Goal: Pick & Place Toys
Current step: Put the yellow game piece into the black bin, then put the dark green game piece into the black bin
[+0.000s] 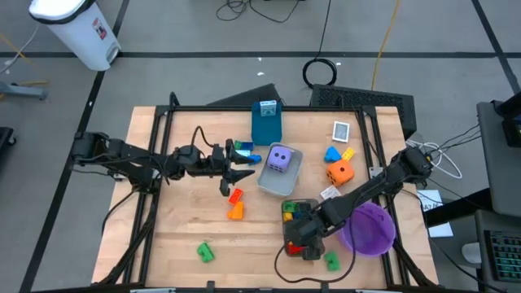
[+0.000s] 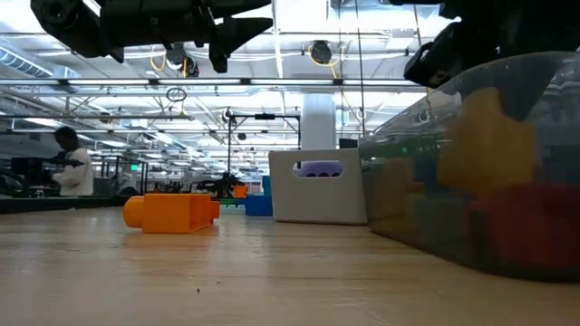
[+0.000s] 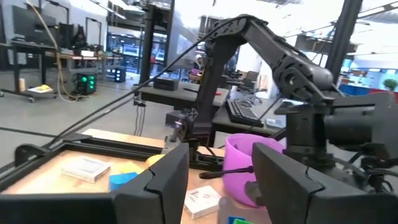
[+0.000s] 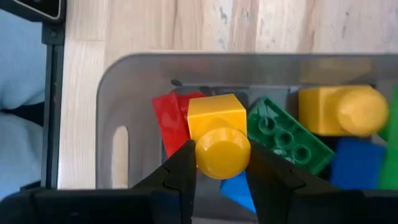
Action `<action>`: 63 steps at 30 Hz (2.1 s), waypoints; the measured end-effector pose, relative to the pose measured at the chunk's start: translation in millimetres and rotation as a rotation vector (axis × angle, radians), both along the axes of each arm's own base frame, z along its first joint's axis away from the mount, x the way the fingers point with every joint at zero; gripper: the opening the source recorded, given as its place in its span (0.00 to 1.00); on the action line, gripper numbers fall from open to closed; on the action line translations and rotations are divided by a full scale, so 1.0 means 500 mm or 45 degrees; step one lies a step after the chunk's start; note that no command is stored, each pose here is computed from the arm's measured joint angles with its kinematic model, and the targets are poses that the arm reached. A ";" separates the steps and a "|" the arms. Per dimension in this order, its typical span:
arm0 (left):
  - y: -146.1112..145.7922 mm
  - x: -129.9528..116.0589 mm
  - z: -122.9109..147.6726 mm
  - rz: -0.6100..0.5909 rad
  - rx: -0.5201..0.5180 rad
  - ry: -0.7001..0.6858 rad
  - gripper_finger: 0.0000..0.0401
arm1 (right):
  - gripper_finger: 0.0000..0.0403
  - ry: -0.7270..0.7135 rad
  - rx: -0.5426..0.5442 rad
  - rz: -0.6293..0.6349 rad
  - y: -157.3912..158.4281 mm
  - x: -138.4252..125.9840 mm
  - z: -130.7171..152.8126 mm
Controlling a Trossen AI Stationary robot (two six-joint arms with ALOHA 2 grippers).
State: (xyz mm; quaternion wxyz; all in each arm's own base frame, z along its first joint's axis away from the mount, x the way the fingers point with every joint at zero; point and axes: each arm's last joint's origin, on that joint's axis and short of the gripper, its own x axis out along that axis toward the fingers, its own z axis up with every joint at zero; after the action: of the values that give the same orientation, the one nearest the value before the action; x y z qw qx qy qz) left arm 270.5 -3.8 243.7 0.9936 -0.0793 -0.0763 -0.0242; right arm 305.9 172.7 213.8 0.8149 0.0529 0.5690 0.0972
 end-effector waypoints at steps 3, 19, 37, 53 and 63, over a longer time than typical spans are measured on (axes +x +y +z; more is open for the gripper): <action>-0.011 0.000 0.000 -0.027 -0.003 -0.001 0.43 | 0.28 0.011 -0.006 0.000 0.001 0.001 -0.006; -0.037 -0.002 0.002 -0.078 0.065 -0.017 0.41 | 0.62 -0.027 -0.058 0.031 -0.032 0.014 0.002; -0.017 -0.028 0.003 0.209 0.351 0.462 0.43 | 0.62 -0.538 -0.646 -0.089 -0.078 0.013 0.099; -0.102 -0.095 -0.029 0.057 -0.175 1.231 0.34 | 0.62 -0.875 -0.766 0.034 -0.120 0.031 -0.005; -0.125 -0.093 -0.028 0.300 -0.145 1.106 0.33 | 0.62 -0.994 -0.799 0.079 -0.114 0.030 -0.007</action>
State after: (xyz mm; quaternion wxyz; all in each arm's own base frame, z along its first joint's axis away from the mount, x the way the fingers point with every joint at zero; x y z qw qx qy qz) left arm 223.9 -66.1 229.7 0.9235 -0.1274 0.3381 0.1287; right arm 320.8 115.9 210.3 0.9403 -0.2519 0.2248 -0.0420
